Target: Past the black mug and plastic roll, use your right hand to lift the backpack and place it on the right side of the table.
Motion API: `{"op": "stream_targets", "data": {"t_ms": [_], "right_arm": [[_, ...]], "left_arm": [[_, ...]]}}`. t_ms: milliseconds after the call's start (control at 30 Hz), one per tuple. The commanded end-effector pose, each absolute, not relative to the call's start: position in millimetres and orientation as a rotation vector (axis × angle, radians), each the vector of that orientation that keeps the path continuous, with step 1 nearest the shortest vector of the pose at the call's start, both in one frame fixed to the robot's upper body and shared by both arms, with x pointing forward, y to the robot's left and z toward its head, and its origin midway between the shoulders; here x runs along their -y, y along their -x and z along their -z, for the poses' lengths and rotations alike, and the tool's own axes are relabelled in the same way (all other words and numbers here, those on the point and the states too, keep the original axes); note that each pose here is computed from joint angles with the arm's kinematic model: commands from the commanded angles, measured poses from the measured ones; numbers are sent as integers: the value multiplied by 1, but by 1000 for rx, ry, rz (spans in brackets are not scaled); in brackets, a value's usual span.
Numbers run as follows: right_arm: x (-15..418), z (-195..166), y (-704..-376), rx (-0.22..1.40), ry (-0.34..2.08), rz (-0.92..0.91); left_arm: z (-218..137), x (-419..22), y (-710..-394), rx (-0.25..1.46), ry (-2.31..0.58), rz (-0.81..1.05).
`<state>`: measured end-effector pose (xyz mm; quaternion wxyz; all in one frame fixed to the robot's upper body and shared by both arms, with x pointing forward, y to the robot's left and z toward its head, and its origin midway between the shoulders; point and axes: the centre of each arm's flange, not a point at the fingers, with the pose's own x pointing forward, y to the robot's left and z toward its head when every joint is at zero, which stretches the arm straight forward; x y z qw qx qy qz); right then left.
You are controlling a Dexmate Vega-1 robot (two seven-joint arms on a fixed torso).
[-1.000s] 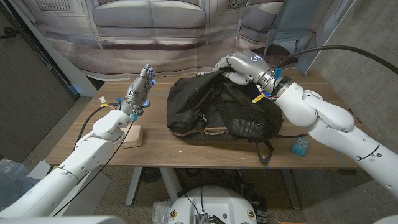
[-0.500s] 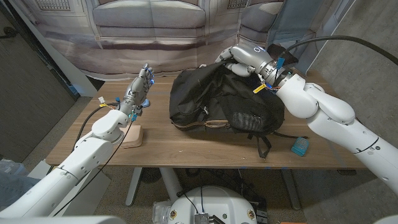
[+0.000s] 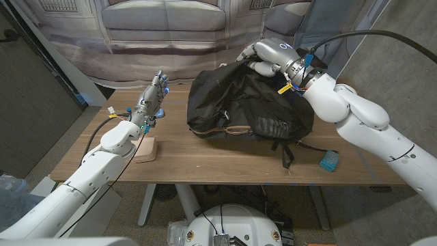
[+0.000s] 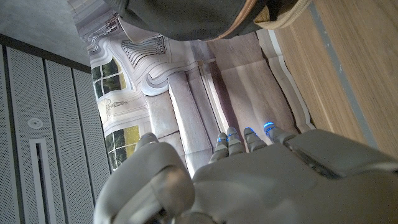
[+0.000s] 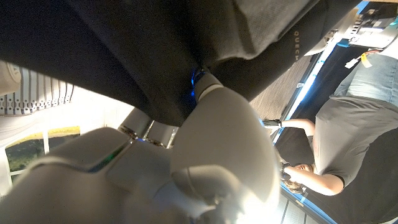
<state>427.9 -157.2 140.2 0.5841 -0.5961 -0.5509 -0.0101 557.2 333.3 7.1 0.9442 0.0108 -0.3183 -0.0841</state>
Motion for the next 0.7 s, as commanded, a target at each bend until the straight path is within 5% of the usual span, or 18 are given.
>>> {"op": "stream_targets", "data": {"t_ms": [33, 700], "right_arm": [[158, -151, -433, 1298, 1379, 36], [155, -169, -448, 1304, 1354, 42]], "left_arm": [[-5, -330, -556, 643, -22, 167], [-3, -331, -554, 635, -23, 160]]}}
